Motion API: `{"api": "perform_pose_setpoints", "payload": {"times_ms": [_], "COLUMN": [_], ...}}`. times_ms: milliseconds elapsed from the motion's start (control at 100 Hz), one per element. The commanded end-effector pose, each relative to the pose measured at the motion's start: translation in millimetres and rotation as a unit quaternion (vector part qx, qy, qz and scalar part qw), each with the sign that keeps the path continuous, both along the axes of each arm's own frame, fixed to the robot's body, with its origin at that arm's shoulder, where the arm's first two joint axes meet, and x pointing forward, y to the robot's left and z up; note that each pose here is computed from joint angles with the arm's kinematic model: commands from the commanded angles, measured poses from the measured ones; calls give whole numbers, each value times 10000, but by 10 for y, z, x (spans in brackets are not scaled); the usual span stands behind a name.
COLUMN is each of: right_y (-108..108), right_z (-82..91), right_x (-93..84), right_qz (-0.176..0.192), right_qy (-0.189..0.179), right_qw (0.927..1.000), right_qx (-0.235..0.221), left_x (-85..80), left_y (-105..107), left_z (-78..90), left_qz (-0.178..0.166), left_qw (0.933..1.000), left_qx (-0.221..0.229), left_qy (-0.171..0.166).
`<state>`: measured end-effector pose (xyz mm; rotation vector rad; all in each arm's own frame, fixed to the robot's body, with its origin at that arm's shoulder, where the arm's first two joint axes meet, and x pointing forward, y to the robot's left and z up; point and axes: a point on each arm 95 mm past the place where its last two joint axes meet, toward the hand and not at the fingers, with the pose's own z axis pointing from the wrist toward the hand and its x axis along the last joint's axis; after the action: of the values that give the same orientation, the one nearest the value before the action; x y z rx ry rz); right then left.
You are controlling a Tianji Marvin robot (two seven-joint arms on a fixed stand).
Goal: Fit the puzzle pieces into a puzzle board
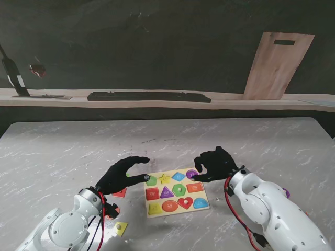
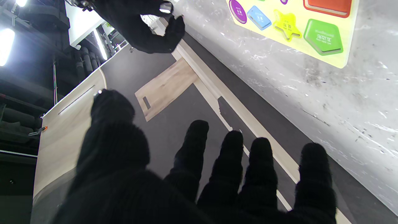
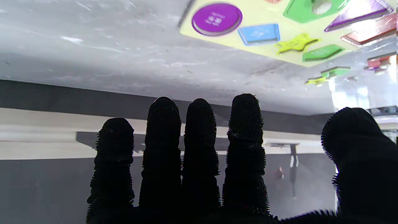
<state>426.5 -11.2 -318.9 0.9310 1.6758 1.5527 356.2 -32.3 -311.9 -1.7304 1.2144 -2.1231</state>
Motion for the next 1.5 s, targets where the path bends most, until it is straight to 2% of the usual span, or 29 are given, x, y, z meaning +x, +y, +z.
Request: {"api": "perform_pose_setpoints", "payload": {"times_ms": [0,150,330,770,1020,1220,1490], "right_y": [-127,-416,-752,-1415,-1701,-1858,-2019], "right_z": [-77,-58,-58,11,42,48,146], "right_x": [-102,-259,-443,-874,-1036,-1130,-1231], "right_qz": [5,68,141,-254,-348,-461,-457], "right_qy": [140,251,386,617,671,705,807], "right_qw": [9998,9983,9926,9780,9654,9601,9526], "right_qx": [-127,-514,-1141,-1978,-2495,-2666,-2898], "left_x": [-7,-5,-4,18,36,51,71], "left_y": [-16,-22,-27,-44,-62,-74,-101], "left_z": [-6,-16,-24,-44,-56,-71,-88], "left_qz": [-20,-38,-41,-57,-83,-102,-117], "left_qw": [10000,10000,9999,9998,9998,9996,9994], "left_qx": [-23,-22,-23,-3,15,55,94], "left_qy": [29,68,91,164,202,256,316]}}
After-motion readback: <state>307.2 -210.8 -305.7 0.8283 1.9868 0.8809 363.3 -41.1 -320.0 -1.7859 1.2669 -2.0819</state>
